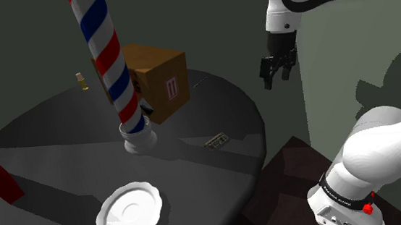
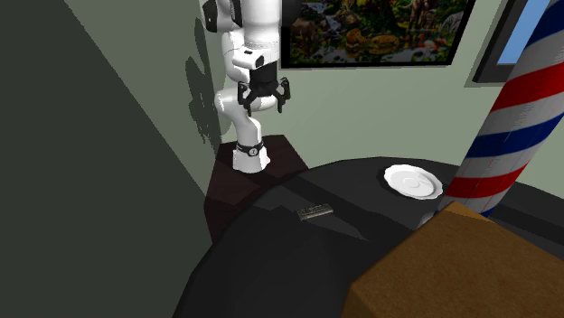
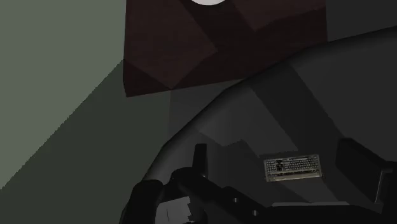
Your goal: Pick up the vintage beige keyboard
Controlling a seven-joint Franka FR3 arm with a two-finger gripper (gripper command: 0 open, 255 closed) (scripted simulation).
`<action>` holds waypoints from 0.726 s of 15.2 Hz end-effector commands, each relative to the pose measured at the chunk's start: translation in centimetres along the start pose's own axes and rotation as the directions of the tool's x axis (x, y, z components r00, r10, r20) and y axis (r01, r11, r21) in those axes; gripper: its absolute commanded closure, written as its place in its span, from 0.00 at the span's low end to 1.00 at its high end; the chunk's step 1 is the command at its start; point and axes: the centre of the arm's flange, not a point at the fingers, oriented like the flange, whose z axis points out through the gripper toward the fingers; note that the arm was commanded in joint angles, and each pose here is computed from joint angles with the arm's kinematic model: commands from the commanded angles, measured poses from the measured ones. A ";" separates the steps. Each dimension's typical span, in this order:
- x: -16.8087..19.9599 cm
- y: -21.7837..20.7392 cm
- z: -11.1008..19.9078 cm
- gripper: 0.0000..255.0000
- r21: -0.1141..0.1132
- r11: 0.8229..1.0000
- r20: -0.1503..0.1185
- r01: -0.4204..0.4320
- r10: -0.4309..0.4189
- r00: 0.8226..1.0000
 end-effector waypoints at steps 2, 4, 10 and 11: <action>0.2 -0.6 1.0 0.00 0.010 0.999 -0.001 -0.053 0.053 0.999; 0.8 -1.9 3.0 0.00 0.029 0.987 -0.003 -0.158 0.158 0.987; 3.3 -5.5 9.0 0.00 0.088 0.885 0.006 -0.458 0.459 0.888; 3.9 -6.1 9.9 0.00 0.097 0.858 0.010 -0.504 0.505 0.863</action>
